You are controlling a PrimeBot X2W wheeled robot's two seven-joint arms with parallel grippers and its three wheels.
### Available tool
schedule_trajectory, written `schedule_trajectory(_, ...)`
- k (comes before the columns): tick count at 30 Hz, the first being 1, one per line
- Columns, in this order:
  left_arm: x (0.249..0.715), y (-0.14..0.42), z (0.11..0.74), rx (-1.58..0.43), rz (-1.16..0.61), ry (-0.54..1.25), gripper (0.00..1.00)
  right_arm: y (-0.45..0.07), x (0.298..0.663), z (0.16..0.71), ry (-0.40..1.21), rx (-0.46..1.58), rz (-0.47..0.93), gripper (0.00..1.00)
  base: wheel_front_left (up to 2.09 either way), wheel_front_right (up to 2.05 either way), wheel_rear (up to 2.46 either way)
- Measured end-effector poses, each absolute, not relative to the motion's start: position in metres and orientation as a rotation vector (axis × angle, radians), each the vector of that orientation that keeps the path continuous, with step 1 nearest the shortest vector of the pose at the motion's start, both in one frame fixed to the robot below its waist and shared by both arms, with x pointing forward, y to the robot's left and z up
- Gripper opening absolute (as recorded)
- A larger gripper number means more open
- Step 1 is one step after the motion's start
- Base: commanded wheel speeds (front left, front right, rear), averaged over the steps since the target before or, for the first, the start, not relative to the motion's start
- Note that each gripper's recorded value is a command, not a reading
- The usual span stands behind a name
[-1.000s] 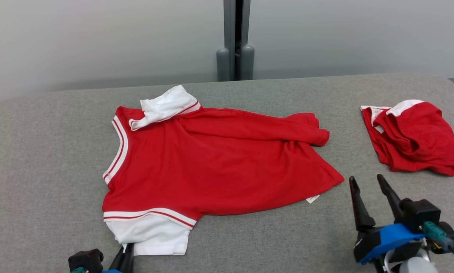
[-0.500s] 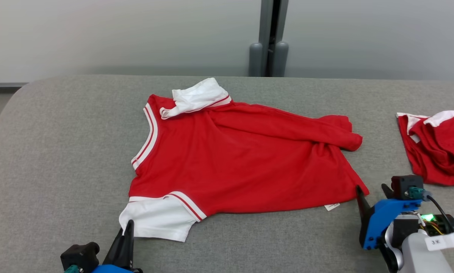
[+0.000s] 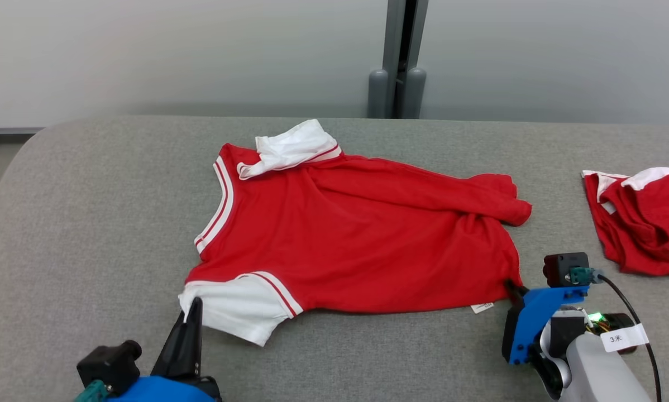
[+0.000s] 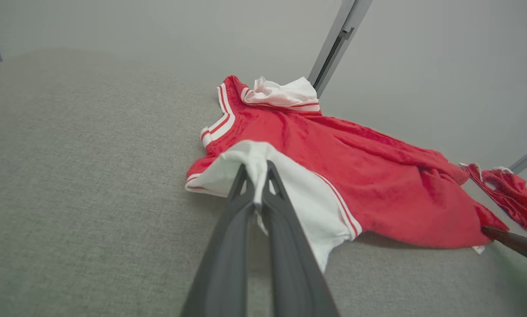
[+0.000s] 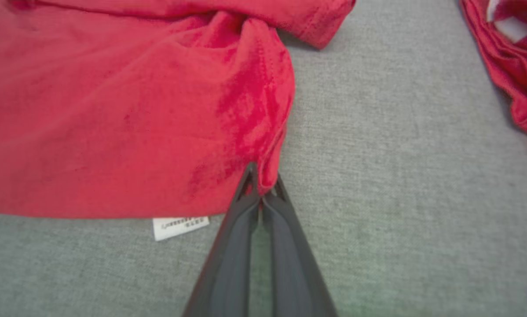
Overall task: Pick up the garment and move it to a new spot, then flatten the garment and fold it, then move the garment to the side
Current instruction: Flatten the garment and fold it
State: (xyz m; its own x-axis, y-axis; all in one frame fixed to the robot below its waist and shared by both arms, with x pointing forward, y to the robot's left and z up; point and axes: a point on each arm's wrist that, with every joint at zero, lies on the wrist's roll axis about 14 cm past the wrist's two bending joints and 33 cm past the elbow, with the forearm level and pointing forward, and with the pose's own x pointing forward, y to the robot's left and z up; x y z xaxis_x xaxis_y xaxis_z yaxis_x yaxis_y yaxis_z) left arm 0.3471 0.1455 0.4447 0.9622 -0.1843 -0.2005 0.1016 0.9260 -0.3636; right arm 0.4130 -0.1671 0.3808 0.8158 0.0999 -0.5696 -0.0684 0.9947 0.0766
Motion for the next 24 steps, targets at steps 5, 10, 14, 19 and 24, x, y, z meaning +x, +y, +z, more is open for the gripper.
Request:
schedule_trajectory(5, 0.364, 0.133, 0.486, -0.447, -0.214, 0.134, 0.00, -0.164, 0.429, 0.416, 0.474, 0.127, 0.091, 0.00, 0.00, 0.00, 0.00)
schedule_trajectory(10, 0.387, 0.127, 0.580, -0.501, -0.334, -0.090, 0.00, -0.158, 0.447, 0.480, 0.266, 0.202, 0.117, 0.00, 0.00, 0.00, 0.00)
schedule_trajectory(14, 0.387, 0.124, 0.667, -0.465, -0.441, -0.293, 0.00, -0.159, 0.450, 0.547, 0.082, 0.217, 0.141, 0.00, 0.00, 0.00, 0.00)
schedule_trajectory(19, 0.367, 0.115, 0.766, -0.369, -0.566, -0.528, 0.00, -0.174, 0.433, 0.640, -0.155, 0.194, 0.143, 0.00, 0.00, 0.00, 0.00)
schedule_trajectory(24, 0.348, 0.102, 0.831, -0.260, -0.666, -0.668, 0.00, -0.190, 0.398, 0.711, -0.332, 0.171, 0.131, 0.00, 0.00, 0.00, 0.00)
